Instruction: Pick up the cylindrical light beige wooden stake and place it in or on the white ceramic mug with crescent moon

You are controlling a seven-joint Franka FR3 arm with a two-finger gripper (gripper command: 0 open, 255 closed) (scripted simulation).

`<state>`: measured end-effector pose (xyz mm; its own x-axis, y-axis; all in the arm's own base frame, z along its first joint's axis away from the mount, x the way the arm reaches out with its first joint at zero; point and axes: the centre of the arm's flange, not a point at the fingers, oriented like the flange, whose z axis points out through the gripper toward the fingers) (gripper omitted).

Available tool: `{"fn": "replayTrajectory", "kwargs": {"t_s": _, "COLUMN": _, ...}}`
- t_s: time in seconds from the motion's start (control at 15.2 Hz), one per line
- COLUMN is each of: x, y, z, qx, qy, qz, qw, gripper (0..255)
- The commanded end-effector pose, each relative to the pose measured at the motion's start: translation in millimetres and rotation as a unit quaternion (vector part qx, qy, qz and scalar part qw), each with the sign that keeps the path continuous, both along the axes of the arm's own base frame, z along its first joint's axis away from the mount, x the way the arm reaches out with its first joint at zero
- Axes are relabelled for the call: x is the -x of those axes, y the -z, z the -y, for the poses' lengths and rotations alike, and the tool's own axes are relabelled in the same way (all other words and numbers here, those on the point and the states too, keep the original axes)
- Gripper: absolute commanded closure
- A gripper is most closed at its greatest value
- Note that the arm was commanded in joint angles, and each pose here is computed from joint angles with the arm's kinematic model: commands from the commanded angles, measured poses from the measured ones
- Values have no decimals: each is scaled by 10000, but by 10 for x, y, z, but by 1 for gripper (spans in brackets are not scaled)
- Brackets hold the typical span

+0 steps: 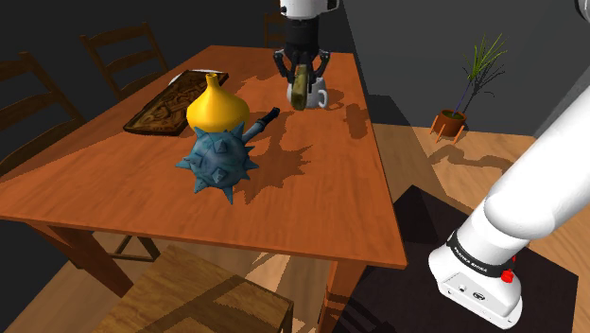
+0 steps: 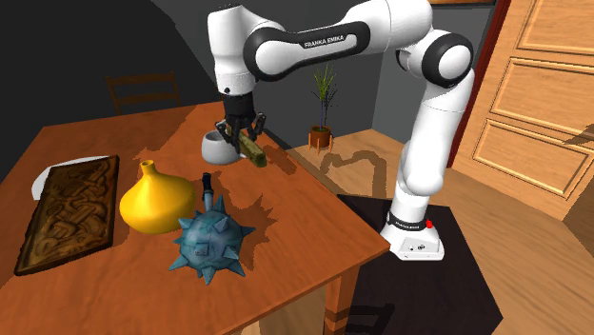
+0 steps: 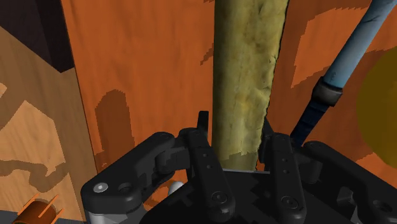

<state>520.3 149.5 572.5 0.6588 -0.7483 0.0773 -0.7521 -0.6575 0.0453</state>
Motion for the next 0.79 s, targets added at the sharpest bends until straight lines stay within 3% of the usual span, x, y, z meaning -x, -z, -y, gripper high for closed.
{"fn": "replayTrajectory", "kwargs": {"t_s": 0.0, "x": -5, "y": -72, "z": 8, "qx": 0, "qy": 1, "qz": 0, "qw": 10000, "gripper": 255}}
{"fn": "replayTrajectory", "kwargs": {"t_s": 0.73, "x": -897, "y": -39, "z": 1154, "qx": 0, "qy": 0, "qz": 0, "qw": 10000, "gripper": 255}}
